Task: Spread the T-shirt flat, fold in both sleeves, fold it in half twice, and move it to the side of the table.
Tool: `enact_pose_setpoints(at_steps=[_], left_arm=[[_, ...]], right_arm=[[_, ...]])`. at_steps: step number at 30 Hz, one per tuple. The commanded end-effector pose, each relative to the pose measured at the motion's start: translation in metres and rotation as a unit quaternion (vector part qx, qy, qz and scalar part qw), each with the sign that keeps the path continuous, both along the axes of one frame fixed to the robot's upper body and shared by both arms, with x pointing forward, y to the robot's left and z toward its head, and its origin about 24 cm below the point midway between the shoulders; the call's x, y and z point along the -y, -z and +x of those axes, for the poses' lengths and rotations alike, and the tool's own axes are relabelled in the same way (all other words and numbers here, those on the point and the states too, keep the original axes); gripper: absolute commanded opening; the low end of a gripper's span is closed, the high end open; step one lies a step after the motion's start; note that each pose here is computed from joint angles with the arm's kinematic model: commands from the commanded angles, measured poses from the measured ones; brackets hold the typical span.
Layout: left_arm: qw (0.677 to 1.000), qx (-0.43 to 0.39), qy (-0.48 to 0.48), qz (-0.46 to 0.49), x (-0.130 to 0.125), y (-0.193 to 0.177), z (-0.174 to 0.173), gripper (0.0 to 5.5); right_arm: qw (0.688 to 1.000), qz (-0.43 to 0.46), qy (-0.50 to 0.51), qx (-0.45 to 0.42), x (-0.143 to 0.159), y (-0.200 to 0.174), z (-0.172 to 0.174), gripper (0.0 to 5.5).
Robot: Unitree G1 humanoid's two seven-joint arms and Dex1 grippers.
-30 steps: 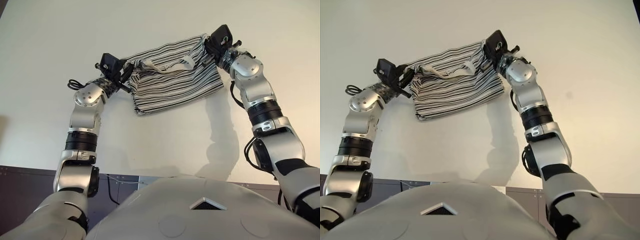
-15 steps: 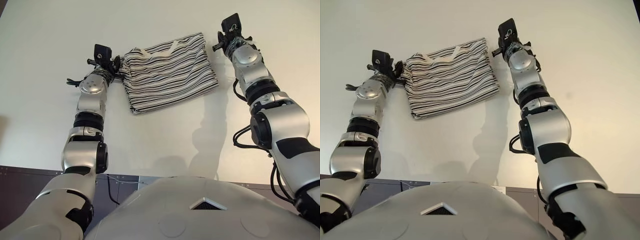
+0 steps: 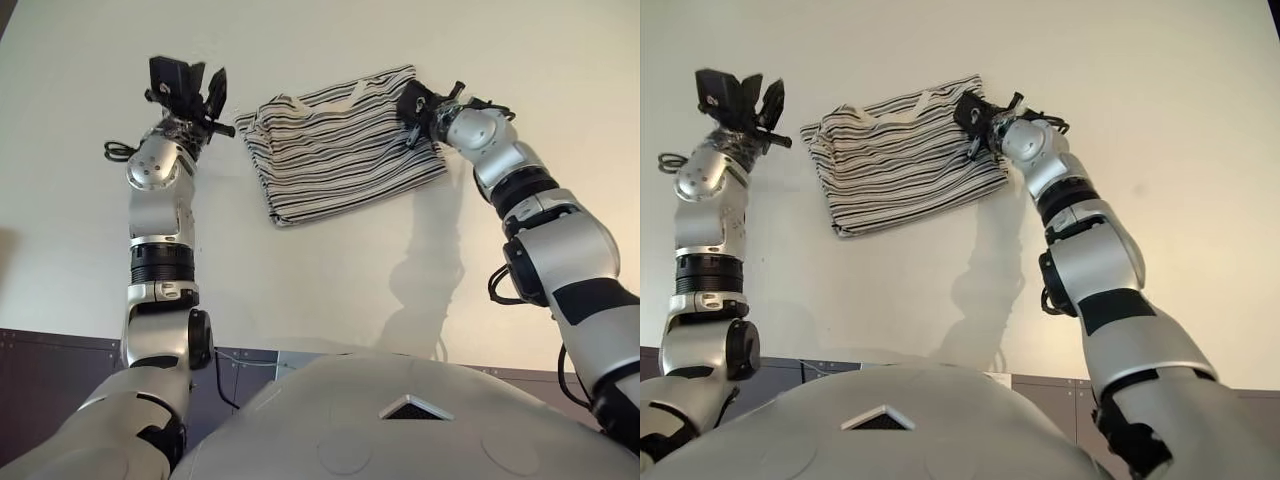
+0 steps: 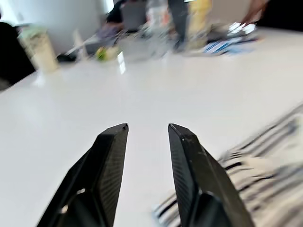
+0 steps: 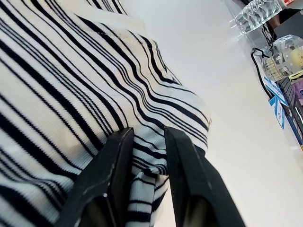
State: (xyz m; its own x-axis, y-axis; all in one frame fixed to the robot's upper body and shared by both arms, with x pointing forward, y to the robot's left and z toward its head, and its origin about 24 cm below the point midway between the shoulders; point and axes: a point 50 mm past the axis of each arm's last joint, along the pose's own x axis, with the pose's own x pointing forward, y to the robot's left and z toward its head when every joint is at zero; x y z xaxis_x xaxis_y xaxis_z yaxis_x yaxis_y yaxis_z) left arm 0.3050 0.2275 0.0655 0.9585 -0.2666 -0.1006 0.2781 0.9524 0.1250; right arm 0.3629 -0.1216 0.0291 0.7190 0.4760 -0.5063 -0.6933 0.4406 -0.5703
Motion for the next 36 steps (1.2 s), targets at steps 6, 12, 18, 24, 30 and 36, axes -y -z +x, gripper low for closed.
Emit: enact_pose_setpoints(at_steps=[6,12,18,24,30,36], left_arm=[[0.937,-0.151,0.194,0.248,0.04,0.06,-0.025,1.57],[0.96,-0.123,0.106,0.229,0.007,0.049,-0.041,1.57],[0.974,-0.074,0.147,0.155,0.016,0.032,-0.053,1.57],[0.985,-0.022,0.109,0.132,0.004,0.01,-0.034,1.57],[0.994,0.014,-0.071,0.086,-0.037,-0.001,-0.036,1.57],[0.963,-0.002,-0.269,0.009,-0.049,0.03,-0.102,1.57]], right_arm=[[0.997,0.018,-0.025,-0.07,0.014,0.021,-0.021,1.2],[0.994,0.0,-0.026,-0.108,0.058,0.028,-0.054,1.2],[0.99,0.133,0.014,0.04,0.03,-0.039,-0.022,1.2],[1.0,-0.002,0.006,0.013,0.013,-0.011,0.002,1.2],[0.984,-0.158,-0.05,-0.066,0.071,0.033,-0.031,1.2],[0.932,-0.138,-0.282,-0.183,0.107,0.014,-0.104,1.2]])
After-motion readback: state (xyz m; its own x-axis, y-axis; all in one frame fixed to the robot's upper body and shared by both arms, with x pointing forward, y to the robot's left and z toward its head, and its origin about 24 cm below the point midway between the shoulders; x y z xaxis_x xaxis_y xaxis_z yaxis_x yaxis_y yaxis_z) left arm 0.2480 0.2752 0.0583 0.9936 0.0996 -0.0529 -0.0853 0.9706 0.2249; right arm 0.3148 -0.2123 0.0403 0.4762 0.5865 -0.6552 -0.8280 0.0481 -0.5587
